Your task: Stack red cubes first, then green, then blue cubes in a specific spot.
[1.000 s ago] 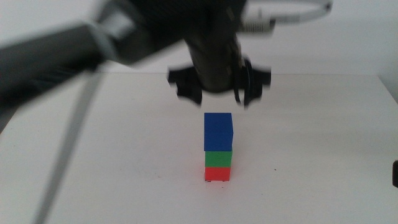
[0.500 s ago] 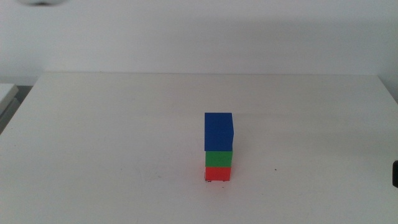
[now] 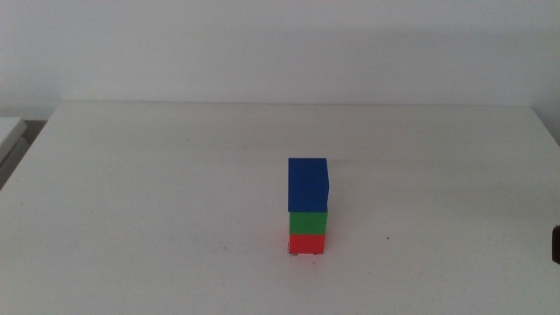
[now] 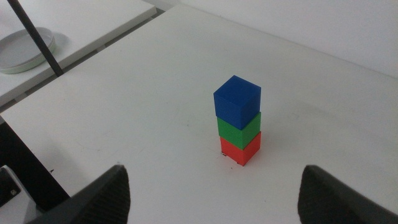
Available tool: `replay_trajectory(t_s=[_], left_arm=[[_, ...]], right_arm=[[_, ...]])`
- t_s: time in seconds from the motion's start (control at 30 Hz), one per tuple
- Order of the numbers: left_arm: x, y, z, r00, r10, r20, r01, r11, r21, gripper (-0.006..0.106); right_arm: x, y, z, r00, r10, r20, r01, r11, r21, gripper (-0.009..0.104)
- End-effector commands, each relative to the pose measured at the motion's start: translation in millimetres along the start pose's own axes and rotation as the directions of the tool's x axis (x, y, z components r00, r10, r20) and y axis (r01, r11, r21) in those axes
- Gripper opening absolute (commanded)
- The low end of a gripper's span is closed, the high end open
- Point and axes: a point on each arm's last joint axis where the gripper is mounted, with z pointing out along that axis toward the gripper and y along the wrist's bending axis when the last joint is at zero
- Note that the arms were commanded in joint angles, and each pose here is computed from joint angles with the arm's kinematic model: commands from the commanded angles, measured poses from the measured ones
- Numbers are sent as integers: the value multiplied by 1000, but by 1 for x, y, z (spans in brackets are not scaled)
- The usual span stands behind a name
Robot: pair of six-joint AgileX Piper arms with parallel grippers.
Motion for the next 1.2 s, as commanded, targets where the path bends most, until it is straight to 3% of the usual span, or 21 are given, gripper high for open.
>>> replay_trajectory(t_s=[0.0,0.33,0.47,0.6,0.73,0.87,0.97,1.07,1.17], left_arm=[[5,-2,-11,999,-33,40,32,999,21,94],[14,-1,-36,993,-51,111,47,998,36,94],[20,-3,-24,997,-46,64,44,998,39,94],[48,-9,-7,999,-43,-11,43,997,56,94],[83,-16,17,999,-50,15,49,995,83,94],[117,-22,45,994,-54,94,45,995,86,94],[142,-27,66,980,-65,189,48,994,95,94],[169,-33,85,957,-109,268,78,989,125,94],[200,-38,101,948,-137,287,100,985,140,94]], right_arm=[[0,0,0,1000,-17,10,17,1000,2,85],[0,0,0,1000,-17,10,17,1000,2,85],[1,-1,2,1000,-23,10,23,1000,8,85],[13,-1,12,990,-31,134,34,999,-14,85],[41,-4,30,970,-54,236,59,998,-15,85],[75,-17,44,976,-53,209,38,996,77,85],[99,-28,49,977,29,209,-63,986,157,85],[117,-38,49,952,148,269,-213,949,232,85],[137,-48,46,927,162,339,-283,896,344,85]])
